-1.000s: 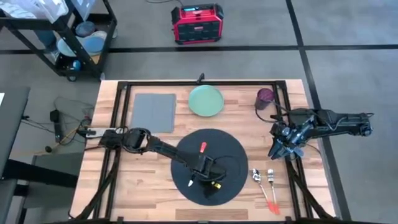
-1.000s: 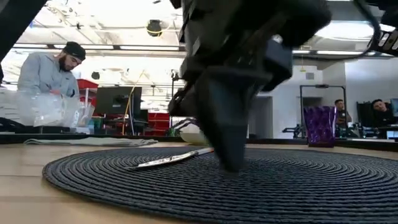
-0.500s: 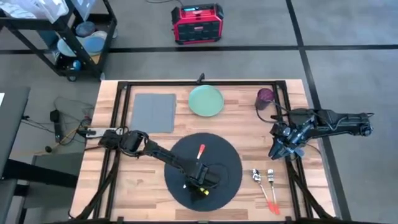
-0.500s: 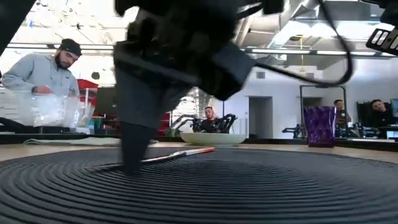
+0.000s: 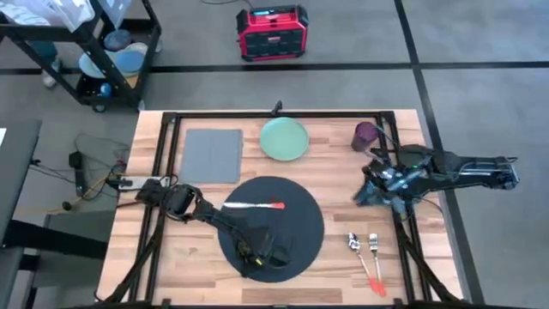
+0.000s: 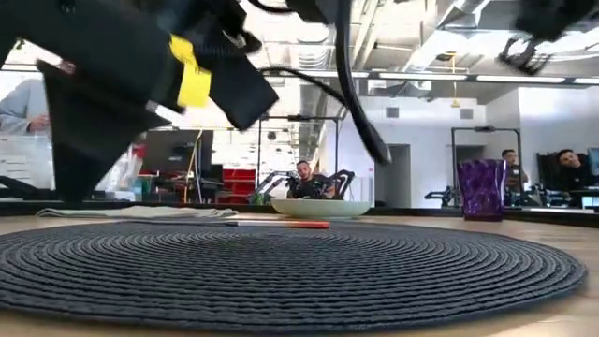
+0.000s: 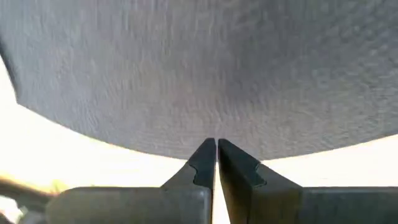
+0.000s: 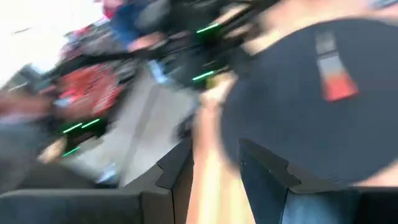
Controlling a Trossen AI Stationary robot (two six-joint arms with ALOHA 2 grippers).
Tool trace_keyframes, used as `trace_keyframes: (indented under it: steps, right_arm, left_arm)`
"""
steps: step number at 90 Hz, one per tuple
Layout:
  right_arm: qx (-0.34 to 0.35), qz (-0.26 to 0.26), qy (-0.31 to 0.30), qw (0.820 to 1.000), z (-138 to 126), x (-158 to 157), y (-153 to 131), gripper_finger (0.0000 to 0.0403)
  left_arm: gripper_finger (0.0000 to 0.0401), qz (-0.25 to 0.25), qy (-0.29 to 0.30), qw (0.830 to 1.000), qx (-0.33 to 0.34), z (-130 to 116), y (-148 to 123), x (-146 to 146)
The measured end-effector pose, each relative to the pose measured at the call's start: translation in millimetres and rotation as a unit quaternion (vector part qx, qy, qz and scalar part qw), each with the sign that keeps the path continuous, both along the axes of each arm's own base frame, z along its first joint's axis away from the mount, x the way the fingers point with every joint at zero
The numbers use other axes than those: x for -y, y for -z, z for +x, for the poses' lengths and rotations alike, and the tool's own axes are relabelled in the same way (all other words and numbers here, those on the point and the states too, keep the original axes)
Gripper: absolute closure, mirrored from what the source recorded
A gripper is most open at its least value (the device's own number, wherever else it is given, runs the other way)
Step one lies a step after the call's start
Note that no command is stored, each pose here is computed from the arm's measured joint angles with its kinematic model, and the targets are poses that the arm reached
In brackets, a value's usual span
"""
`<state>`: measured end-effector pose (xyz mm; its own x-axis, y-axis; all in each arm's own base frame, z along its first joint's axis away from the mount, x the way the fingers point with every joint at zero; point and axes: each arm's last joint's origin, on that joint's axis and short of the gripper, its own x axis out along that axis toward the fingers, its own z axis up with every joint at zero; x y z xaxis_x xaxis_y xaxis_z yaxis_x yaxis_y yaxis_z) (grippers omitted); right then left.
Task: Set table place
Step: Adjust the dark gray placemat on the table
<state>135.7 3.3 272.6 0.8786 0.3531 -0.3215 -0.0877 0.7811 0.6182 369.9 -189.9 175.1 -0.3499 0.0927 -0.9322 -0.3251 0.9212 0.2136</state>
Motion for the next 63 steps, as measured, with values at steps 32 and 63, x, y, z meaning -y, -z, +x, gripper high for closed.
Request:
trace_keyframes:
  steps: [32, 63]
  right_arm:
    - [-0.099, -0.004, -0.154, 0.983, 149, 7, 6, 0.0401]
    - [-0.232, 0.002, -0.158, 0.96, 194, 16, 101, 0.0403]
  left_arm:
    - [0.0401, 0.1, -0.187, 0.958, 0.192, -44, -84, 27]
    - [0.0401, 0.099, -0.208, 0.944, 0.237, -71, -99, 53]
